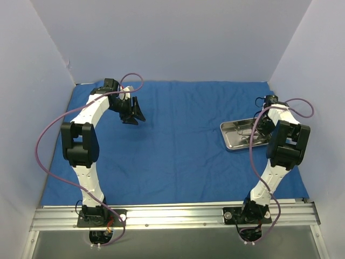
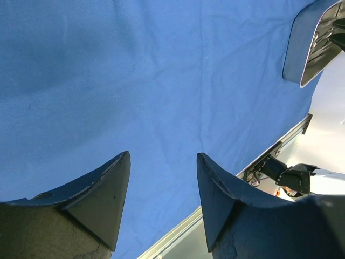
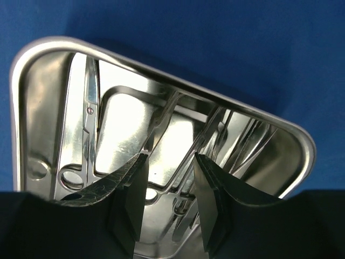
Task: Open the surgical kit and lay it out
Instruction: Pick up the medical item from the container, then place the medical item in the surgical kit.
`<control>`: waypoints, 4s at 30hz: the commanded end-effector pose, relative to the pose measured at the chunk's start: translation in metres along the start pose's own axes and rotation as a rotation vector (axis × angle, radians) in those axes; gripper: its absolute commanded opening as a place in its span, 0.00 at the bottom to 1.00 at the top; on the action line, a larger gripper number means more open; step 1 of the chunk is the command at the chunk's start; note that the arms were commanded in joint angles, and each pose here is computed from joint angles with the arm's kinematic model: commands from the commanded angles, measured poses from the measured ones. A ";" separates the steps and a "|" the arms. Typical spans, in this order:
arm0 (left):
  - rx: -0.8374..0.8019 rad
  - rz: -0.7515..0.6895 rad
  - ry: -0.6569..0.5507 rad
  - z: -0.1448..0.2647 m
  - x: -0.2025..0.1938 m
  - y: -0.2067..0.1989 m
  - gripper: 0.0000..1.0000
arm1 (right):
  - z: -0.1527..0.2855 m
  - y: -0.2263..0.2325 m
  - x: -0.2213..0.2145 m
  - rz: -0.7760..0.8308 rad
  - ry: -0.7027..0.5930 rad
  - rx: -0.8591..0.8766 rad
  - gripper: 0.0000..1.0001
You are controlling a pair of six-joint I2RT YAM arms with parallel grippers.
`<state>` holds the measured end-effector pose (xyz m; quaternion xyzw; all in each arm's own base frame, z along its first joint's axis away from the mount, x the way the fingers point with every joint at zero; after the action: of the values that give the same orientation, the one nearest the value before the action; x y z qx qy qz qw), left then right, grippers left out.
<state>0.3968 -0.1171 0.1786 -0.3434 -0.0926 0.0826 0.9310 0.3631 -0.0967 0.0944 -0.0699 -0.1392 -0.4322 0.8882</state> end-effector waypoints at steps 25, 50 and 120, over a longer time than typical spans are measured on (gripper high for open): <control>-0.042 0.012 -0.019 0.011 0.007 0.007 0.61 | -0.034 -0.002 0.000 -0.008 0.072 -0.031 0.05; -0.504 -0.179 -0.025 0.015 -0.040 -0.125 0.65 | 0.226 0.202 -0.142 0.762 -0.188 1.129 0.00; 0.411 -0.096 -0.136 -0.094 0.001 -0.077 0.02 | 0.152 0.093 -0.028 0.358 -0.092 0.411 0.66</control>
<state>0.4289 -0.2287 0.1535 -0.1758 -0.1457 0.0433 0.9726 0.4161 0.0373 0.2122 0.0811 -0.2579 -0.2089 0.9398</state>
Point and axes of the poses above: each gripper's point midway between its finger pads, its own z axis back along the fingers, its own y axis along the line the jaws close on, x = y × z, the point moved 7 cm from there along z, back along the fingers, and after that the axes turned 8 degrees about z, right-handed, at the moved point
